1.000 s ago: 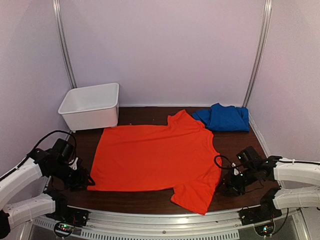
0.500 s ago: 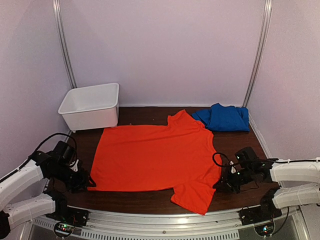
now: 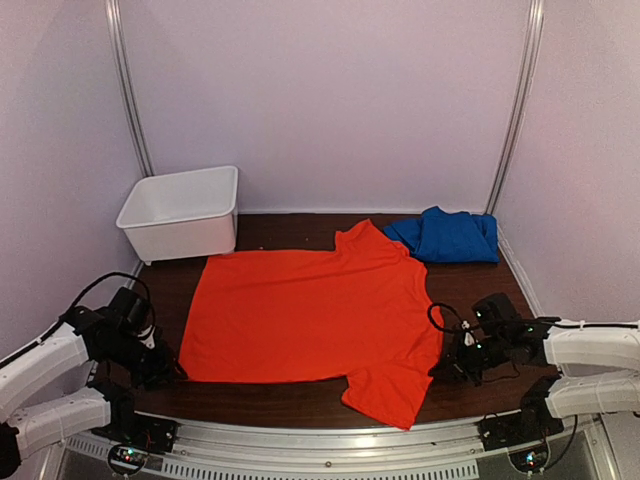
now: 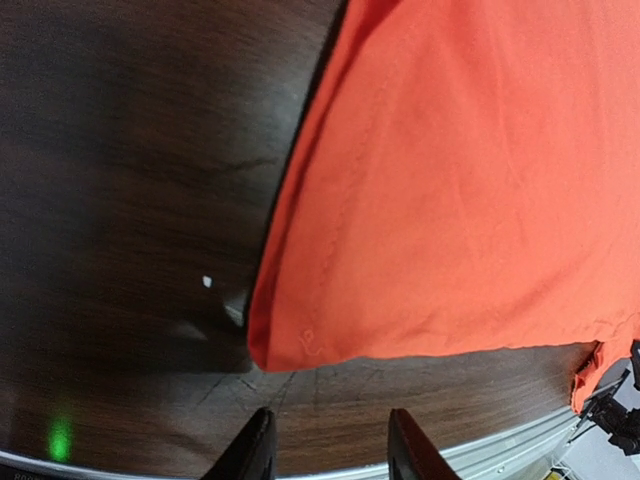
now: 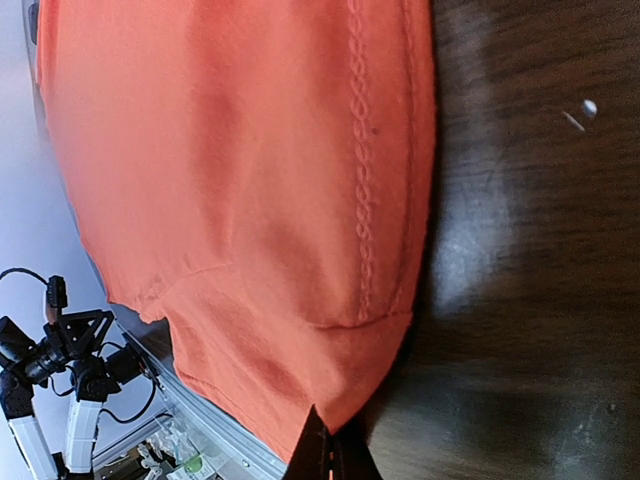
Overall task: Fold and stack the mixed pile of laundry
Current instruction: Pick up the flattened T-shirt from the center of the board.
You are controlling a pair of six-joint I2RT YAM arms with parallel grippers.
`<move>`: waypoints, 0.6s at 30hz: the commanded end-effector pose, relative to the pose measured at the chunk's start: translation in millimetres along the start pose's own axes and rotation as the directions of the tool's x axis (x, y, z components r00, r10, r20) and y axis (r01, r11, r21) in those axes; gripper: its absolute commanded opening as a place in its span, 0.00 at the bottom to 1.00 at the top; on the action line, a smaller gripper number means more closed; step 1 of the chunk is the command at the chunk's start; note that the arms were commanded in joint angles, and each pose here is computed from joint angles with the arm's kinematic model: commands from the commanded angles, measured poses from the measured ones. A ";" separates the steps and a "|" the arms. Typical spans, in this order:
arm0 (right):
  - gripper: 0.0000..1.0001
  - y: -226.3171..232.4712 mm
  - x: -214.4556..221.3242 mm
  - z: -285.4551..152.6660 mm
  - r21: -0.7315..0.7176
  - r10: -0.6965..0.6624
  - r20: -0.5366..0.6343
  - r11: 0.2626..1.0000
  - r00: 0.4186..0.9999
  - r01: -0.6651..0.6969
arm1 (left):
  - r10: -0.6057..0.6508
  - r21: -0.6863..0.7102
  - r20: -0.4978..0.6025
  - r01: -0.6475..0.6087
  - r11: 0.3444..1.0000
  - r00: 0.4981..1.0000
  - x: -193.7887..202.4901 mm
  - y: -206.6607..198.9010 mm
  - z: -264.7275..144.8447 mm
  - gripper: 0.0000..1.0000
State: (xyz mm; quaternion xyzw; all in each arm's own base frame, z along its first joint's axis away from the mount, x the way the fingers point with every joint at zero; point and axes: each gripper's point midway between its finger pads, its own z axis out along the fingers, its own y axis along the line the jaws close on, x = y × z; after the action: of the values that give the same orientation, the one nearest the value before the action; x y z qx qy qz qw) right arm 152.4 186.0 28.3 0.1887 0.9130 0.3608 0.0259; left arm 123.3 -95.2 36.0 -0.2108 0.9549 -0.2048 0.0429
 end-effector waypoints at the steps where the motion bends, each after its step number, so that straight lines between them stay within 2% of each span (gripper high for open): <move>1: 0.00 4.3 -5.7 -1.5 0.017 -0.018 0.023 1.000 1.000 0.018 | -0.053 -0.065 0.014 0.053 0.996 0.999 -4.2 11.0 3.5 0.38; 18: 0.00 0.3 -4.6 -0.4 0.035 -0.014 0.016 0.999 1.000 0.014 | -0.070 -0.165 0.035 0.075 0.983 0.997 -20.1 21.1 16.4 0.30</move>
State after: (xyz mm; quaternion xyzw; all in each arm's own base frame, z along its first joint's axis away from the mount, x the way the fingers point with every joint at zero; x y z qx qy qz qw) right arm 151.7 184.5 25.7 0.1892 0.9166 0.3515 0.0216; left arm 124.6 -79.0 13.9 -0.2503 0.9585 -0.1356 0.0146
